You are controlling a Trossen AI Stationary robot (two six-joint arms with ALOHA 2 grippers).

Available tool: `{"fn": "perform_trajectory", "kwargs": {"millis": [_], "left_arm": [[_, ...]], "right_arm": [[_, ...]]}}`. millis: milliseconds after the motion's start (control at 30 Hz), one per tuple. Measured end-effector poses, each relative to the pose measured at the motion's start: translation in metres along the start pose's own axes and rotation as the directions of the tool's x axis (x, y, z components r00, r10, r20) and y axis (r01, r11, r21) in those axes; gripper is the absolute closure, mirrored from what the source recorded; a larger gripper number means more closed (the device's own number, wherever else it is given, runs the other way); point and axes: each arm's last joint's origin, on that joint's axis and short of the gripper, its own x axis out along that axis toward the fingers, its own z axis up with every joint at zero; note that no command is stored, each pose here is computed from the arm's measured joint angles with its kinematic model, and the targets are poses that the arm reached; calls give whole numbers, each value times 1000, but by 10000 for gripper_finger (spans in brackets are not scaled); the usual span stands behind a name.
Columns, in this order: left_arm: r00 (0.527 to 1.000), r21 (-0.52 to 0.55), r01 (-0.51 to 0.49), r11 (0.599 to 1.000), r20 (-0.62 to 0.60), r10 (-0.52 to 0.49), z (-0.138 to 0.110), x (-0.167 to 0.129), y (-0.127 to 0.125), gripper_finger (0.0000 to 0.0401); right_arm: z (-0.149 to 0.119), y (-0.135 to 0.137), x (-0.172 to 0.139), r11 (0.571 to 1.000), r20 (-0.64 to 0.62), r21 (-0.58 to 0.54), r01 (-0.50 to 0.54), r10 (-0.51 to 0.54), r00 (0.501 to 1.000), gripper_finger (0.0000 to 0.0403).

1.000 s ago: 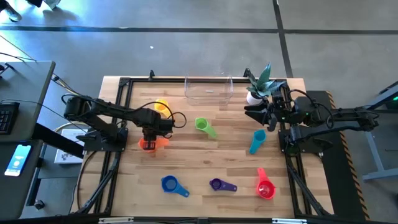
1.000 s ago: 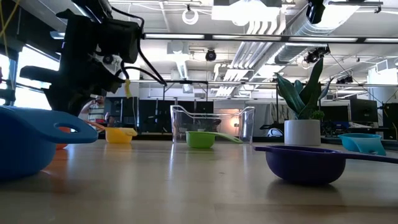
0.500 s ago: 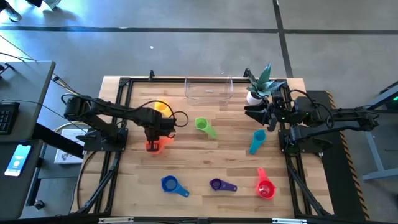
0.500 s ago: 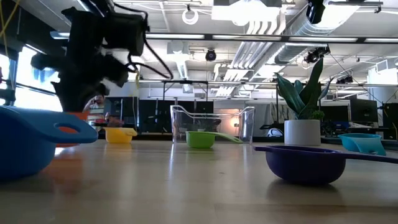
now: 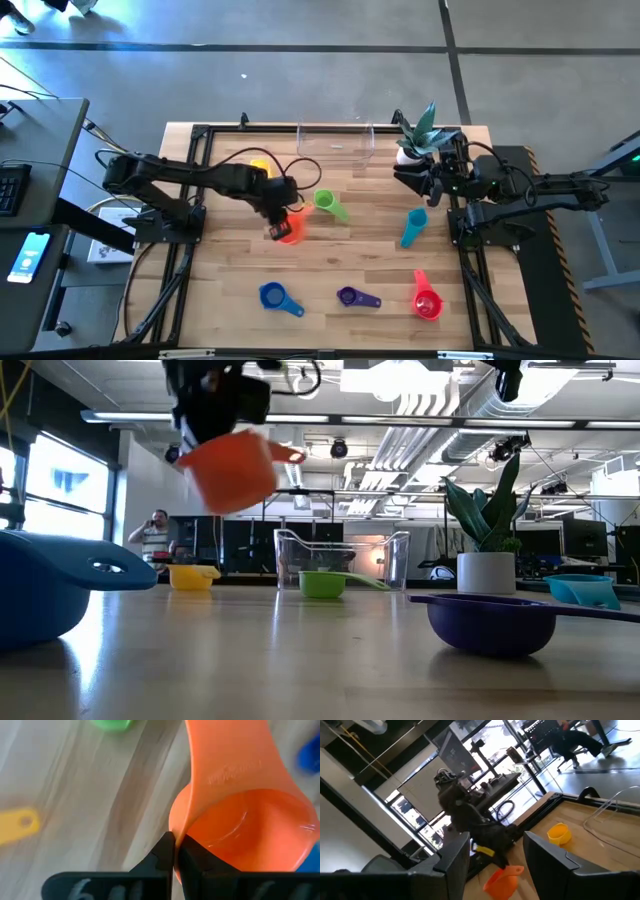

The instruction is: Nest measuring cups in basket

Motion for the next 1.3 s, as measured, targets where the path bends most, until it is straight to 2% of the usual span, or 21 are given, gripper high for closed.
{"fn": "perform_trajectory", "kwargs": {"millis": [133,267,500,767,900,1133,1300], "left_arm": [[988,-30,79,996,134,-74,12,-4,-13,397],[972,-15,127,992,200,-121,19,3,-24,397],[990,-1,122,993,77,-122,14,41,-37,397],[996,142,84,986,-28,-80,5,75,-47,396],[996,153,67,986,-66,-58,2,89,-46,396],[990,167,32,985,-139,-8,-4,99,-42,396],[989,168,22,986,-148,3,-5,99,-41,396]], "right_arm": [[0,0,0,999,13,30,16,-17,1000,226],[0,-1,0,996,14,92,17,-18,1000,226],[-3,-1,4,992,-2,126,30,-30,1000,226],[-12,-5,16,990,-54,121,67,-61,997,226],[-17,-6,21,989,-94,125,78,-66,993,226],[-24,-8,28,990,-146,117,79,-61,987,226],[-27,-9,32,990,-176,113,79,-58,983,226]]}}
